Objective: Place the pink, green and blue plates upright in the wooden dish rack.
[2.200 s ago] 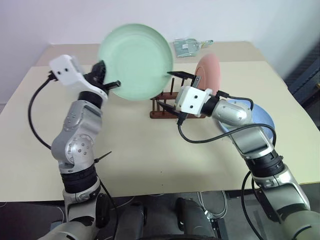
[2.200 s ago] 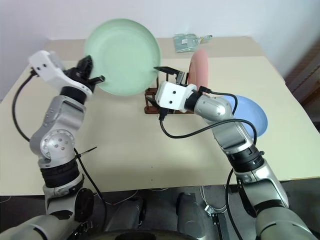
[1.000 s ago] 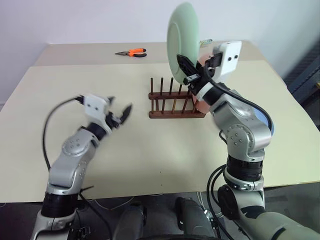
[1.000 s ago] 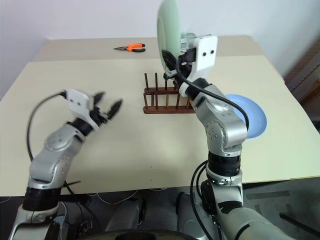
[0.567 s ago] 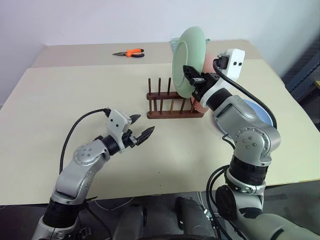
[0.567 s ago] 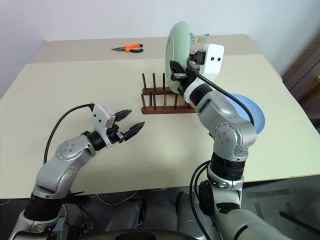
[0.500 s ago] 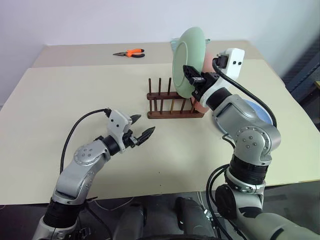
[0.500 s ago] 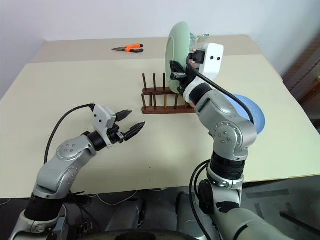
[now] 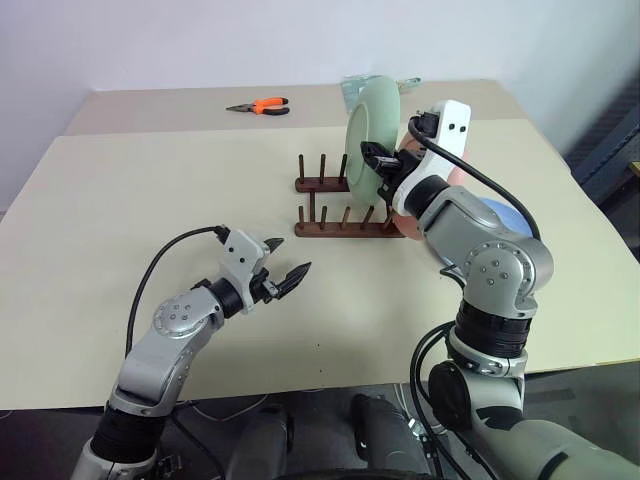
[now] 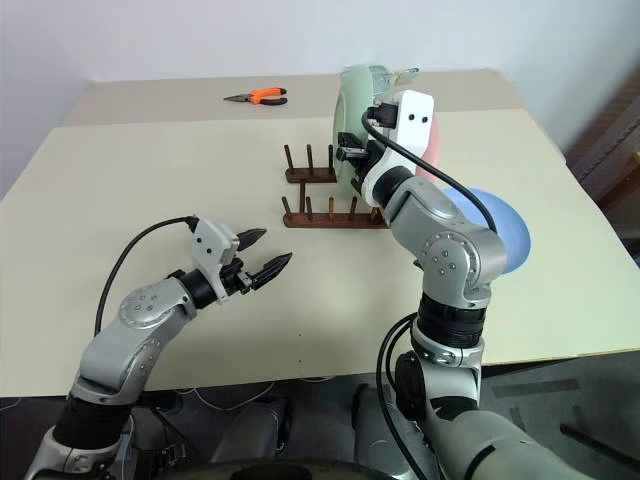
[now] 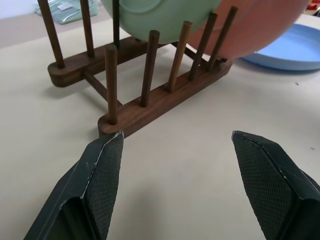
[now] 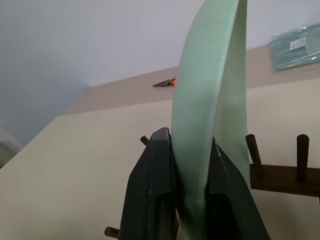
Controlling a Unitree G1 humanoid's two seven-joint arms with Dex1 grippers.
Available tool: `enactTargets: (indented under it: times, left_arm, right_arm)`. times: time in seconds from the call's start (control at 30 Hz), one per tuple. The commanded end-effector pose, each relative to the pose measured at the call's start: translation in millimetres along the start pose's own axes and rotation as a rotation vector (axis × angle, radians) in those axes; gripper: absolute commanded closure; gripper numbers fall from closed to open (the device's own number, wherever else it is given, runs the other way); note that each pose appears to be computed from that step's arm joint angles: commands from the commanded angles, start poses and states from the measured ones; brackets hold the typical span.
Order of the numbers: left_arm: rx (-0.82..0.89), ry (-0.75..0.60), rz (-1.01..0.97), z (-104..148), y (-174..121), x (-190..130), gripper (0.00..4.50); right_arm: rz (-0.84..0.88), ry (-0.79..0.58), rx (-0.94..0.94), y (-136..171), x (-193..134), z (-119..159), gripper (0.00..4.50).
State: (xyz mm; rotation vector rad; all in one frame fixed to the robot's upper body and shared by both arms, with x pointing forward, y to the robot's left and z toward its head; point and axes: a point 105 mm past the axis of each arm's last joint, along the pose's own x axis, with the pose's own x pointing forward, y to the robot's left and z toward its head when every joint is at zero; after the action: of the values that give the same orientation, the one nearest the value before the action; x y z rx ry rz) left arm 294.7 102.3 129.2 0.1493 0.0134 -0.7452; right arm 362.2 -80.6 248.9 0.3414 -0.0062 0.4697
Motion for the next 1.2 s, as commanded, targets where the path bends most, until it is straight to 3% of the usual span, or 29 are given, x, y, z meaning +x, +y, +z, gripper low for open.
enactTargets:
  times: [0.03, 0.53, 1.13, 1.2]
  left_arm:
    - [0.032, -0.033, -0.006, 9, -4, 0, 0.96]
    - [0.039, -0.031, -0.009, 8, -5, 2, 0.96]
    - [0.047, -0.027, -0.024, 9, -4, 4, 0.96]
    - [0.035, -0.027, -0.034, 8, -6, 5, 0.89]
  right_arm:
    - [0.047, -0.049, -0.025, 13, 1, 16, 4.50]
    - [0.073, -0.098, 0.002, 30, 0, 38, 4.50]
    - [-0.024, -0.022, 0.017, 17, 2, 13, 4.50]
    - [-0.005, -0.032, -0.048, 18, 5, 15, 3.56]
